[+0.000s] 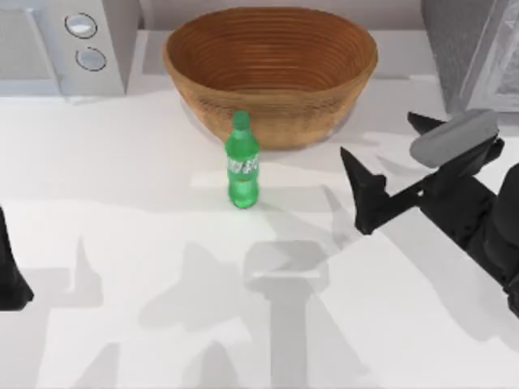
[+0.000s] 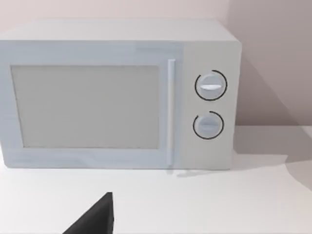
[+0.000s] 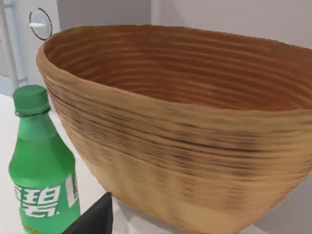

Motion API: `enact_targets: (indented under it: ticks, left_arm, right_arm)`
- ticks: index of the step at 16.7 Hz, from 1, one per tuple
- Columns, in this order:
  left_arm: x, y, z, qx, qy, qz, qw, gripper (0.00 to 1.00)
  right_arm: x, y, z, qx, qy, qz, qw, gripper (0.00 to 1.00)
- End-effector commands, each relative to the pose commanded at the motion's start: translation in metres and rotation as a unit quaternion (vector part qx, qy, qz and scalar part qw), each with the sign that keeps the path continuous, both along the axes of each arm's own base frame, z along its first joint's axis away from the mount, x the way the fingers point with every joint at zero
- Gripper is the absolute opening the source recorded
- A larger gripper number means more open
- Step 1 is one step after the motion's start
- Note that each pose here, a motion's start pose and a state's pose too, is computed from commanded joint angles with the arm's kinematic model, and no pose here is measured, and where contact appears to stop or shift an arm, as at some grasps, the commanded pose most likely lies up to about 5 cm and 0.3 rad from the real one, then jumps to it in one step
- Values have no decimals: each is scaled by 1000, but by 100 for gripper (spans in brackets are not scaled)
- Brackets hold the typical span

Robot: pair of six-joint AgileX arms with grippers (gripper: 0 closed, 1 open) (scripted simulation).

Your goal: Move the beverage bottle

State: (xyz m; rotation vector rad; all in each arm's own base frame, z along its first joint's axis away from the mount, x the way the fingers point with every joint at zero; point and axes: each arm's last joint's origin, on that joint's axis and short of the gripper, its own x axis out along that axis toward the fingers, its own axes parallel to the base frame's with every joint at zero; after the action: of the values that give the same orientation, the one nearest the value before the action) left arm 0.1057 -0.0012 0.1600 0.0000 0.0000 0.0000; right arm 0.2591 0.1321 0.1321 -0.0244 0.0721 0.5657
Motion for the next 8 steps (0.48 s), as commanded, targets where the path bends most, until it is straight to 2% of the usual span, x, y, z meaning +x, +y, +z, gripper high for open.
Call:
enact_targets:
  ticks: [4,8]
  left_arm:
    - [0,0,0,0,0,0,1000,100]
    - [0,0,0,0,0,0,1000,100]
  right_arm:
    - [10,38,-49,8,-7,54,998,100]
    - [8,61,-84,20,-23,92,995,100]
